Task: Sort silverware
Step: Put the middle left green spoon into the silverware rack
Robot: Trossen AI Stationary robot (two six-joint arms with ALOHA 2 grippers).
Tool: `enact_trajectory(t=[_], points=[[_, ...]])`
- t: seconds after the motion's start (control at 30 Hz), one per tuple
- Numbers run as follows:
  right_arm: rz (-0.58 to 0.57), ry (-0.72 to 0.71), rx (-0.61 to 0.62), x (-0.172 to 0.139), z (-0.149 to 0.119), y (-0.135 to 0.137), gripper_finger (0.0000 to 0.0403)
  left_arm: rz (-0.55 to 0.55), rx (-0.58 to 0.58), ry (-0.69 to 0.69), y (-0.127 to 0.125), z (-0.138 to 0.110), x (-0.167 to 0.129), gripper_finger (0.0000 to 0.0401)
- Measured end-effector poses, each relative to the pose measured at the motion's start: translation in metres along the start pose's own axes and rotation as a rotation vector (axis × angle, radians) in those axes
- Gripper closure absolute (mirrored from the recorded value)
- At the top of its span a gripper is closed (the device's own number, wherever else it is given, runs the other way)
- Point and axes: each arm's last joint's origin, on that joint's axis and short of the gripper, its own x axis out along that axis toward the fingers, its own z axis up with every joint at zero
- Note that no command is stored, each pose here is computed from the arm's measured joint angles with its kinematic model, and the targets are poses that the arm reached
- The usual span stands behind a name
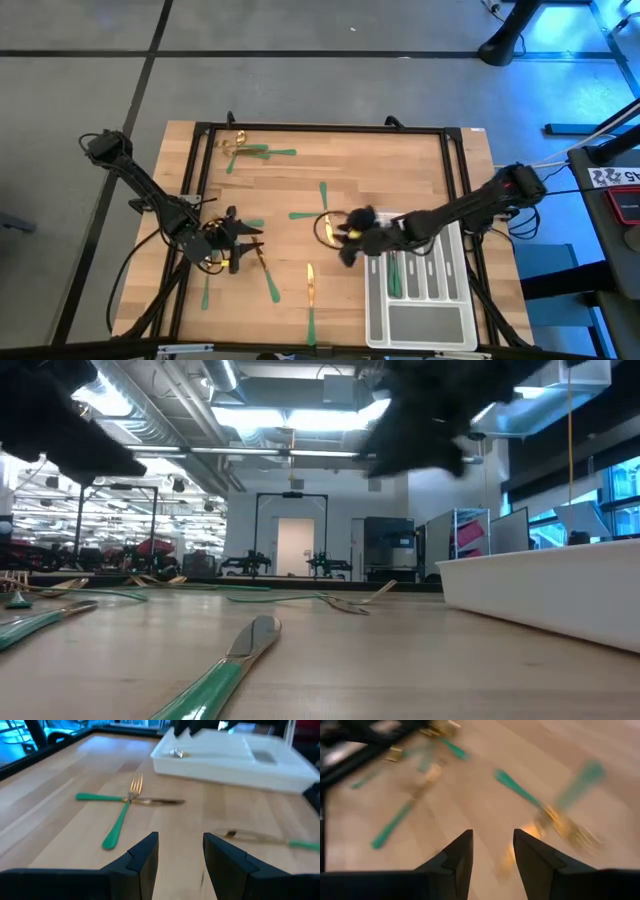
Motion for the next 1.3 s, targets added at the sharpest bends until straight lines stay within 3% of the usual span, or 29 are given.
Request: enact_trajectory(t=[0.17, 0.27, 0.37, 0.47, 0.6, 0.73, 0.83, 0.97, 1.17, 1.3], points=[[0.208, -0.228, -0.132, 0.044, -0.011, 0.025, 0.0260, 0.051, -0.177, -0.076, 0.004, 0.010, 0.006, 0.0256], [0.250, -0.298, -0.093, 0.069, -0.025, 0.030, 0.0260, 0.160, -0.160, -0.139, 0.013, 0.020, 0.014, 0.0256], [0.227, -0.312, -0.082, 0.090, -0.036, 0.033, 0.0260, 0.220, -0.084, -0.107, 0.019, 0.035, 0.023, 0.0256], [0.237, -0.264, -0.111, 0.104, -0.045, 0.041, 0.0260, 0.262, 0.011, 0.038, 0.022, 0.055, 0.026, 0.0256], [0.259, -0.180, -0.155, 0.108, -0.047, 0.050, 0.0260, 0.264, -0.005, 0.358, 0.021, 0.072, 0.020, 0.0256], [0.247, -0.175, -0.162, 0.107, -0.044, 0.056, 0.0260, 0.402, -0.031, 0.637, 0.024, 0.054, 0.012, 0.0256], [0.247, -0.193, -0.153, 0.107, -0.040, 0.058, 0.0260, 0.558, -0.035, 0.738, 0.031, 0.037, 0.009, 0.0256], [0.255, -0.197, -0.121, 0.106, -0.039, 0.058, 0.0260, 0.657, -0.044, 0.780, 0.040, 0.020, 0.009, 0.0256], [0.274, -0.182, -0.105, 0.106, -0.040, 0.059, 0.0260, 0.613, -0.088, 0.887, 0.054, 0.005, 0.016, 0.0251], [0.277, -0.180, -0.106, 0.106, -0.040, 0.059, 0.0260, 0.608, -0.120, 0.974, 0.065, 0.001, 0.019, 0.0215]])
